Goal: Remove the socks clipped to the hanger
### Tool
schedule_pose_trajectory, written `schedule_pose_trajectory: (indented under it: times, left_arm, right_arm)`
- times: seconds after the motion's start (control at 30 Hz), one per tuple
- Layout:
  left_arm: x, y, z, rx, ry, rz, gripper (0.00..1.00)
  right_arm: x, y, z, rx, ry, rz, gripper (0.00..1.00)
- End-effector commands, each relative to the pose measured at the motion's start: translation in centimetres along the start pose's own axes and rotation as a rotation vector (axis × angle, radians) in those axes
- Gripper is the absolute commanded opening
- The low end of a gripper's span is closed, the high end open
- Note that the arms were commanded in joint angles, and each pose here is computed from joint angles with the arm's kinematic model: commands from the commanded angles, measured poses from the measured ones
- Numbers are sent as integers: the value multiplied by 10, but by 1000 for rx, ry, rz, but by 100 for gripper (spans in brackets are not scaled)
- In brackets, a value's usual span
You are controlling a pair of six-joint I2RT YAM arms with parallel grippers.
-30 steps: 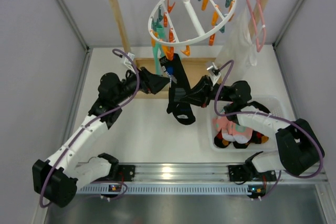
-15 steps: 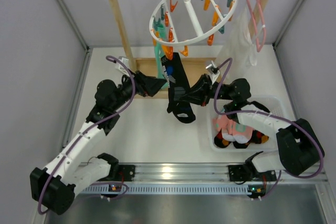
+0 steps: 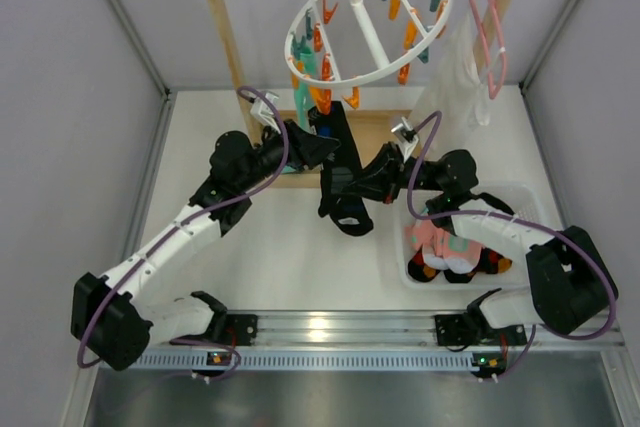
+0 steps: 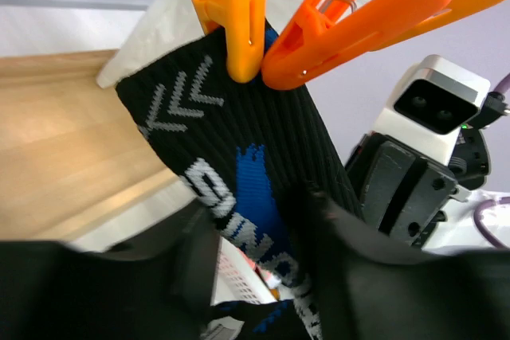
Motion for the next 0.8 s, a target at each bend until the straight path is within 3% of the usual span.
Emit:
schedule_pose_trajectory:
  times: [0.0,0.03,0.13,0.17,0.23,0.27,0.3,0.4,0.53,0.77]
  left_arm:
    - [32,-19,-2,-47,-115,-71,45]
    - [32,-16,-1,-29,-127,-73,28]
    - [37,-12,3,-3,-158,-102,5]
    - [36,-8,3,14,-166,-113,0]
    - [37,-7,5,23,-173,-124,0]
    - [37,-3,5,40,-182,-127,0]
    - [36,-4,6,48,-189,-150,0]
    - [32,-6,6,92,-222,-217,0]
    - [23,-10,5,153,-252,-276,0]
    - [4,-24,3,287,-264,-395,0]
  right_arm:
    - [11,8,2,37,-13,99,1]
    - [11,8,2,32,-13,100,11]
    - [9,3,3,-4,-15,93,38]
    - [9,2,4,-22,-21,92,53]
    - [6,-1,8,-79,-5,85,87]
    - [7,-8,10,-136,-10,85,95]
    - [2,-11,16,-202,34,81,99]
    - [16,-22,31,-412,29,139,99]
    - [12,-31,71,-735,63,88,99]
    - [31,-8,110,-944,50,133,99]
Point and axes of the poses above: each gripper's point midway between its finger pads, its own z axis back along the fingers, its own y axis along the line the jaws close on, x = y × z, the point moved 2 cm from there along z, back along the fingers, and after that the axes turned 2 degrees about z, right-handed, at the moved point
